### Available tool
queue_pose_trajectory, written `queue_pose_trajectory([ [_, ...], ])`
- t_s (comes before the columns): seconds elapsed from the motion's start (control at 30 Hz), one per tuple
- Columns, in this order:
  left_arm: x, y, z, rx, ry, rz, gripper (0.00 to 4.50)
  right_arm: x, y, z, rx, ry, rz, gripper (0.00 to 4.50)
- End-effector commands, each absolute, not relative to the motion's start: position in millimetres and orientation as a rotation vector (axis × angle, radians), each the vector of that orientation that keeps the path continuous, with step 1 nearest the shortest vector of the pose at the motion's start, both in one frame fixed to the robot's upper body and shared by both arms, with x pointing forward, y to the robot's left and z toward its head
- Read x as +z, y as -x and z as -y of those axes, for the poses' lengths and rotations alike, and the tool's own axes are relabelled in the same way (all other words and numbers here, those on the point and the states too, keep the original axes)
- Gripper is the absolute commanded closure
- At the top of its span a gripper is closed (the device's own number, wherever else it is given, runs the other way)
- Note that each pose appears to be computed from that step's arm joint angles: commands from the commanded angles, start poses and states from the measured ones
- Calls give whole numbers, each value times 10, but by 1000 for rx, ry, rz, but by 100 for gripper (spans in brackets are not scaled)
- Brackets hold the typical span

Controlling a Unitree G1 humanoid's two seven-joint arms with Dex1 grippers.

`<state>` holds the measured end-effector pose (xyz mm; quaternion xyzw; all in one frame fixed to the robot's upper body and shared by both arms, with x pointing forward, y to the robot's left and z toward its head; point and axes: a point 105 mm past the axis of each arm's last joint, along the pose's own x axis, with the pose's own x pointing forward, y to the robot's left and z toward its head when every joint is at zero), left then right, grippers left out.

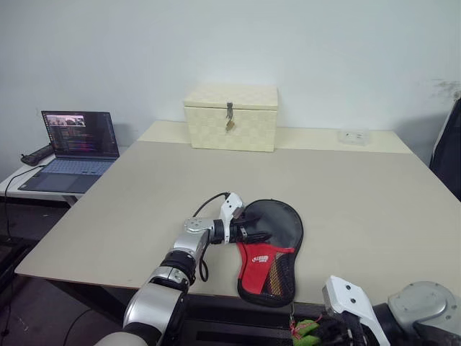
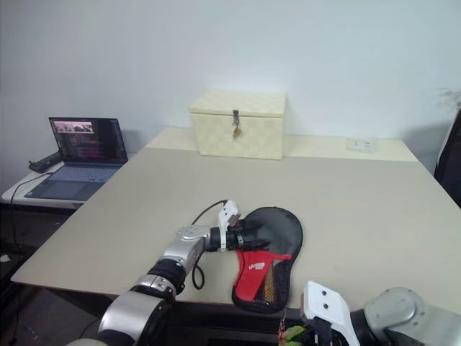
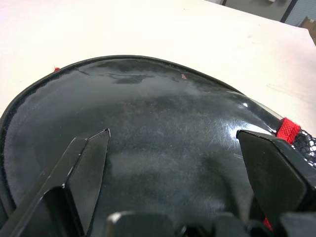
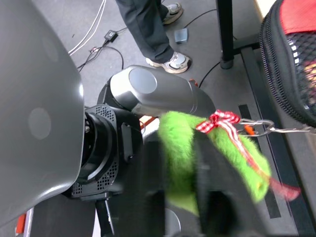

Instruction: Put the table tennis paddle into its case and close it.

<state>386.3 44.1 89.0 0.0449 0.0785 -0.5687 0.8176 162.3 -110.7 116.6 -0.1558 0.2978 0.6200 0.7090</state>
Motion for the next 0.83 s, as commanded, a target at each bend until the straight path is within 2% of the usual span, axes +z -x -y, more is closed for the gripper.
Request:
queue_pose_trajectory([
  [0.03, 896, -3841, -376, -1208, -78, -149, 0, 1330, -1832, 1146, 1315, 354, -586, 272],
  [0.23, 1185, -3655, -651, -1203, -69, -28, 0, 1634, -2483, 1380, 1106, 331, -460, 272],
  [0.33, 1379, -3405, -1062, -1144, -102, 14, 0, 1816, -3049, 1608, 919, 353, -276, 272],
  [0.4, 1465, -3309, -1187, -1108, -121, 16, 0, 1842, -3263, 1728, 860, 336, -220, 272],
  [0.63, 1562, -3121, -1530, -1030, -157, -33, 0, 1807, -3627, 2059, 800, 340, -173, 272],
  [0.83, 1615, -3123, -1924, -903, -119, -44, 0, 1821, -3677, 2058, 827, 357, -176, 272],
])
